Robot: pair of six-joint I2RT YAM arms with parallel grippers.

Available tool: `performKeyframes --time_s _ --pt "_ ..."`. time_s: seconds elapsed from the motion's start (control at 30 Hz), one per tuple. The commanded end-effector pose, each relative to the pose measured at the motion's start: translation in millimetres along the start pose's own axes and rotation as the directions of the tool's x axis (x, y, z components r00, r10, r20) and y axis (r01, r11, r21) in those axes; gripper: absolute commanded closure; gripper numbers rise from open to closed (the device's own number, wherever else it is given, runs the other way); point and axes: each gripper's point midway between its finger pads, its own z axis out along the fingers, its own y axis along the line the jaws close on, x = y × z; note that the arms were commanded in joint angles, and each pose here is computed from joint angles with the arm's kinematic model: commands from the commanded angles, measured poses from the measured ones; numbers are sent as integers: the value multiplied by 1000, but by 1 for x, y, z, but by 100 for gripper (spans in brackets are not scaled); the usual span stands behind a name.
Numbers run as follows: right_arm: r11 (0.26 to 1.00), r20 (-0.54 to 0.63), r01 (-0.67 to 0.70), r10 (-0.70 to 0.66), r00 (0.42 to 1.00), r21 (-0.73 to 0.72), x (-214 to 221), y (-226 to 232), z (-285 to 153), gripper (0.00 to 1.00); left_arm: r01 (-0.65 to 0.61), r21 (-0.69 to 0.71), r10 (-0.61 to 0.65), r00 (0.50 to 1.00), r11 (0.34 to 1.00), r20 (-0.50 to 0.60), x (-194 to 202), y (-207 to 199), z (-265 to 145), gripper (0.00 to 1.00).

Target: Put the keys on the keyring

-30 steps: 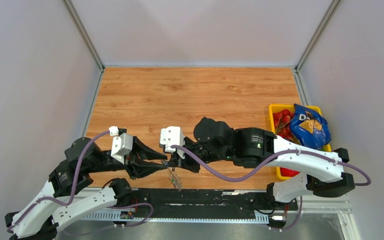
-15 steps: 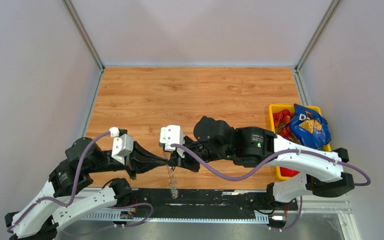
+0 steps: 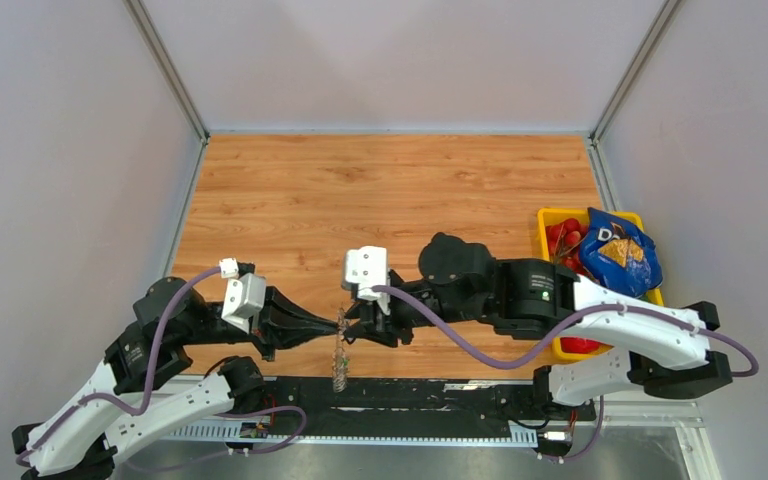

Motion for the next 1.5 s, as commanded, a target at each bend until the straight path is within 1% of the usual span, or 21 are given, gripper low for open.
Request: performKeyframes --time_s 0.0,0.13,0.23,0.4,0.57,0.77,0.93,0.97,1.03,1.07,1.17,1.3,1.33,1.47 --pt "999 221 27 -32 975 28 -44 -1 -36 65 -67 56 57 986 996 159 -36 -13 -1 100" --pt "999 235 42 -48 971 29 -41 0 -40 61 -83 75 65 973 994 221 -49 -19 -3 100" --pt "998 239 55 -55 969 10 -37 4 -39 60 -90 79 67 965 993 254 -56 -20 -3 100" --pt "996 285 92 -82 955 -23 -41 13 -42 60 -96 72 69 947 993 314 -68 -20 -3 100" --pt "989 312 147 -134 941 -16 -46 21 -41 60 -97 67 68 936 993 344 -73 -18 -1 100" --pt "983 320 183 -183 930 29 -48 22 -36 63 -97 63 69 935 993 348 -73 -16 0 100" --pt "979 311 193 -202 929 59 -49 21 -32 71 -100 61 73 933 993 352 -73 -17 -1 100" --pt "979 314 192 -204 927 69 -50 20 -33 73 -100 62 72 933 993 352 -73 -17 -1 100" --pt "978 318 190 -206 925 81 -52 20 -33 83 -102 65 73 932 993 354 -73 -18 -2 100" --pt "978 318 190 -207 925 82 -52 20 -33 86 -102 66 72 932 993 355 -73 -19 -3 100" --pt "977 312 175 -205 928 120 -53 14 -32 89 -99 73 67 931 992 359 -73 -20 -3 100" --pt "976 308 170 -205 929 136 -53 12 -30 98 -102 82 65 927 991 371 -76 -23 -5 100" --pt "976 305 171 -206 930 139 -52 11 -30 100 -102 83 63 925 991 375 -76 -23 -6 100" --pt "976 291 185 -211 933 116 -46 16 -24 100 -107 75 69 916 991 394 -79 -24 -9 100"
